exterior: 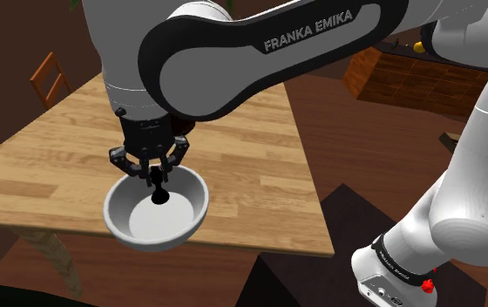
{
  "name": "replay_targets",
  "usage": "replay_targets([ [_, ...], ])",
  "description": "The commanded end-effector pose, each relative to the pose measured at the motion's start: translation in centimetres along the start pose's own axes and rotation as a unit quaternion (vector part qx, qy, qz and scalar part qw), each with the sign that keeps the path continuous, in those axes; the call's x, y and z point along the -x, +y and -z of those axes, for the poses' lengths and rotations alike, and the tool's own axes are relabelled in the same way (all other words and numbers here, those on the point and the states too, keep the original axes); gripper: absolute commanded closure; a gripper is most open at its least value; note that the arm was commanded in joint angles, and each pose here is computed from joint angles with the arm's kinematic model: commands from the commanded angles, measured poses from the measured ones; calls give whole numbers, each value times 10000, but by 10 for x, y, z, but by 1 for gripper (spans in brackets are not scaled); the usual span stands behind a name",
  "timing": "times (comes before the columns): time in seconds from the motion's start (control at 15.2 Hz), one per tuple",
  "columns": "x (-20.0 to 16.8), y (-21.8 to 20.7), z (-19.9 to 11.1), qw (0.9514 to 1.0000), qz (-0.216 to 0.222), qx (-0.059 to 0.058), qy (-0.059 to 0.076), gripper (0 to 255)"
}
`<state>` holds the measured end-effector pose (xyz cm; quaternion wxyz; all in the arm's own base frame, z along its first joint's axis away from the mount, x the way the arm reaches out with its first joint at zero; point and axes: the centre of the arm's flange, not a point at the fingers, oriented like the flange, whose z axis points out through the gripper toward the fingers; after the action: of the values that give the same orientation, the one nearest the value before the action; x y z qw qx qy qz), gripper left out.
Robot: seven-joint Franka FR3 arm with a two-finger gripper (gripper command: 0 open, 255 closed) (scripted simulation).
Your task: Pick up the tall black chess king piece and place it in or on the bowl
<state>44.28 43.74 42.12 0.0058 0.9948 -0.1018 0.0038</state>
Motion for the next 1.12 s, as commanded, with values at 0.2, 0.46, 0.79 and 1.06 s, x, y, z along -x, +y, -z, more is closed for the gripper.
replay_targets([
  [0.2,0,0,0,10000,0,0,0,0],
  [0.46,0,0,26,10000,0,0,0,0],
  [0.79,0,0,50,10000,0,0,0,0],
  [1.06,0,0,50,10000,0,0,0,0],
])
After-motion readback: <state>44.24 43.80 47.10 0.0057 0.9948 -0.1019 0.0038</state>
